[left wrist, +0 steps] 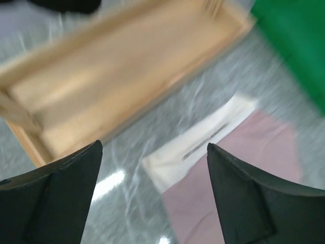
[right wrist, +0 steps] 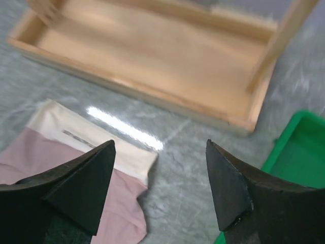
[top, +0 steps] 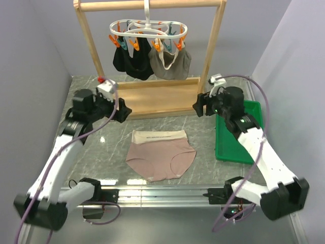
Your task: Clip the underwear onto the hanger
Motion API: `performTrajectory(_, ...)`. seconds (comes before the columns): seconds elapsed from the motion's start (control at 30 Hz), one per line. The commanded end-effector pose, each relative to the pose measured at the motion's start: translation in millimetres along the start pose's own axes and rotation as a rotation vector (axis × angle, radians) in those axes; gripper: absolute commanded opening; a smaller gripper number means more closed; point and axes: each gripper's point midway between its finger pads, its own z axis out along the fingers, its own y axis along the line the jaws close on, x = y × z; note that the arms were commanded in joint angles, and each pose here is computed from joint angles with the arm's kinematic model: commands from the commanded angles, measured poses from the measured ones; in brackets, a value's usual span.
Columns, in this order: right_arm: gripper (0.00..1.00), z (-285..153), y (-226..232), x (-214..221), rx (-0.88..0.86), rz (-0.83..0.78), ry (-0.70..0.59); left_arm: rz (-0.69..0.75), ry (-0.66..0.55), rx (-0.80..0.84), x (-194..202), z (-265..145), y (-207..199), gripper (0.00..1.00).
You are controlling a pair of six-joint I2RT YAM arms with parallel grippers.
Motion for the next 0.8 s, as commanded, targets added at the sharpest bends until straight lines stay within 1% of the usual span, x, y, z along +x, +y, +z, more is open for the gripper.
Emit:
performTrajectory(0.0, 0.79, -31, 22, -48, -0.098, -0.065, -0.186, -0.059, -0.219, 0.052, -62, -32, -24, 0.90)
performTrajectory(0.03, 0.80, -38, 30, -64, -0.134, -0.076, -0.247, -0.073, -0.265, 0.023, -76, -40, -22, 0.90)
performTrajectory(0.17, 0.86, -61, 53, -103, -0.235, -0.106, -0.391, -0.144, -0.409, -0.020, -133, -62, -20, 0.90)
performTrajectory(0.23, 0.88, -63, 58, -119, -0.261, -0.128, -0.434, -0.150, -0.473, -0.055, -155, -65, -12, 0.89)
performTrajectory(0.27, 0.90, -64, 63, -123, -0.284, -0.141, -0.443, -0.176, -0.499, -0.096, -164, -67, -4, 0.90)
performTrajectory(0.3, 0.91, -59, 64, -126, -0.291, -0.147, -0.441, -0.171, -0.541, -0.105, -183, -75, -3, 0.93)
performTrajectory(0.33, 0.92, -61, 68, -135, -0.305, -0.158, -0.458, -0.189, -0.531, -0.121, -187, -67, 5, 0.94)
performTrajectory(0.37, 0.94, -61, 73, -139, -0.327, -0.168, -0.466, -0.201, -0.574, -0.132, -207, -77, 8, 0.94)
performTrajectory(0.4, 0.96, -59, 79, -147, -0.350, -0.180, -0.484, -0.220, -0.555, -0.143, -209, -66, 17, 0.93)
performTrajectory(0.43, 0.96, -56, 82, -147, -0.357, -0.183, -0.480, -0.225, -0.565, -0.156, -217, -65, 22, 0.92)
performTrajectory(0.47, 0.96, -55, 84, -156, -0.348, -0.207, -0.512, -0.222, -0.596, -0.172, -233, -73, 26, 0.90)
performTrajectory(0.5, 0.96, -49, 89, -161, -0.349, -0.222, -0.520, -0.235, -0.608, -0.209, -238, -73, 36, 0.89)
performTrajectory(0.53, 0.96, -47, 93, -166, -0.348, -0.236, -0.535, -0.247, -0.598, -0.218, -239, -62, 44, 0.89)
performTrajectory(0.57, 0.96, -37, 103, -166, -0.360, -0.255, -0.530, -0.240, -0.643, -0.219, -255, -70, 50, 0.86)
performTrajectory(0.6, 0.96, -36, 106, -174, -0.350, -0.263, -0.550, -0.240, -0.634, -0.198, -257, -62, 54, 0.85)
performTrajectory(0.63, 0.96, -33, 111, -180, -0.355, -0.276, -0.574, -0.234, -0.650, -0.185, -264, -63, 54, 0.83)
performTrajectory(0.67, 0.96, -22, 120, -179, -0.371, -0.287, -0.569, -0.216, -0.671, -0.172, -273, -67, 55, 0.80)
performTrajectory(0.7, 0.96, -20, 123, -186, -0.372, -0.291, -0.586, -0.196, -0.700, -0.164, -281, -69, 56, 0.78)
performTrajectory(0.77, 0.95, -16, 133, -196, -0.391, -0.291, -0.625, -0.192, -0.721, -0.174, -287, -66, 63, 0.73)
